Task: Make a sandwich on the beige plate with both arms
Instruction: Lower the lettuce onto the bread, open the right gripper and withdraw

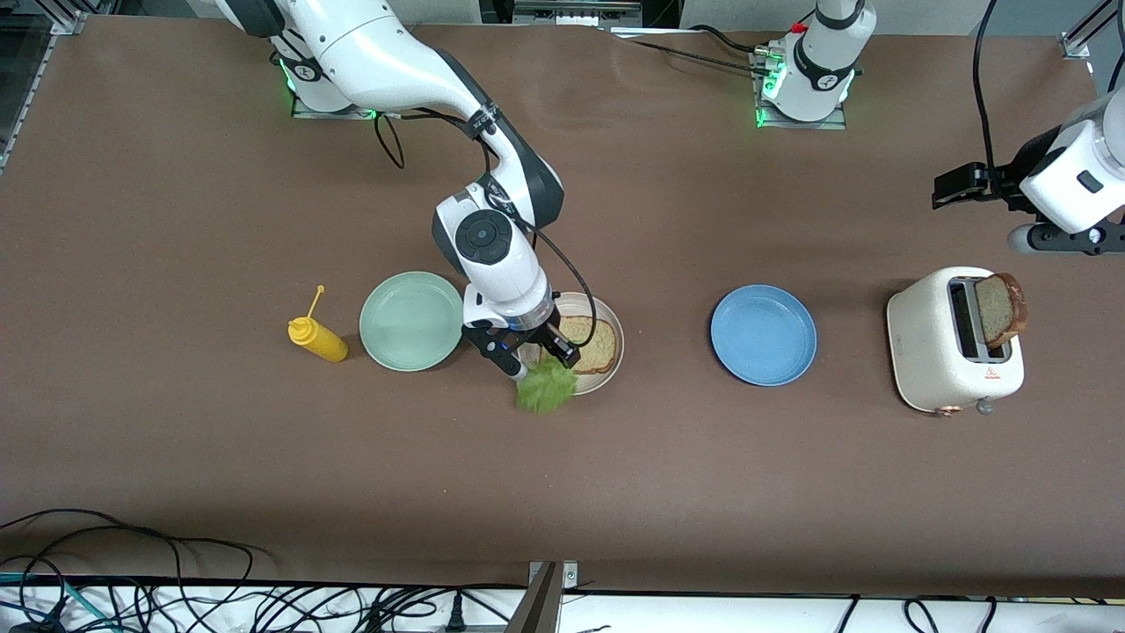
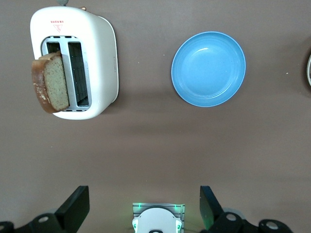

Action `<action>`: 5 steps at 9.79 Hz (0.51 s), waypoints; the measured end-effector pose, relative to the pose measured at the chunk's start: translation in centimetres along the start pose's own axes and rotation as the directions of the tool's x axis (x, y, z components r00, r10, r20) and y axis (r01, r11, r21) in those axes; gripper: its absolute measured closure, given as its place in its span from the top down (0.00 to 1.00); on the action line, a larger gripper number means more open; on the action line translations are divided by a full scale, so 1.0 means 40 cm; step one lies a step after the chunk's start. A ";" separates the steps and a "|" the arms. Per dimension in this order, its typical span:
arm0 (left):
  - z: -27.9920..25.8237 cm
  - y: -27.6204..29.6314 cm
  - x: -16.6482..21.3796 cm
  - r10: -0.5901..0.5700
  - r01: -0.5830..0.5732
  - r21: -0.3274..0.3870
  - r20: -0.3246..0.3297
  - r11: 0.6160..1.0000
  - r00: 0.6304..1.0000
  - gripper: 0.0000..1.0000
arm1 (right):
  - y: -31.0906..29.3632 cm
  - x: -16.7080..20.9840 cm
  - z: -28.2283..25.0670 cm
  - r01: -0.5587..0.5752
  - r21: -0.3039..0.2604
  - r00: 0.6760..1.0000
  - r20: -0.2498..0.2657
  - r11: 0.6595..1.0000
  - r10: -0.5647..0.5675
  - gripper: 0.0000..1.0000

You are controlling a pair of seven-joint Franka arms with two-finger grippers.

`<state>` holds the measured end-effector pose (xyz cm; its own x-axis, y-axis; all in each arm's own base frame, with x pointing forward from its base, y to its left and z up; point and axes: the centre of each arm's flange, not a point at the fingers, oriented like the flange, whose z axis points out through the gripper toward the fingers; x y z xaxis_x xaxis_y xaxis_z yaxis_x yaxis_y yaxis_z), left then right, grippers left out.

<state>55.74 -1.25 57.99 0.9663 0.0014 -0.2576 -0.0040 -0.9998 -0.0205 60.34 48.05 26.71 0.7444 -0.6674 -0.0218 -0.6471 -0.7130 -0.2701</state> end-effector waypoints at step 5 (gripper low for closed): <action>0.023 -0.006 0.021 -0.005 0.005 0.000 -0.006 1.000 1.000 1.00 | 0.011 0.046 -0.054 0.005 -0.079 1.000 0.008 0.997 -0.004 0.90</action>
<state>56.32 -0.98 56.90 0.9679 0.0067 -0.2513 0.0014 -0.9998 -0.0215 61.04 46.05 28.62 0.7484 -0.6627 -0.0285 -0.6545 -0.7309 -0.1933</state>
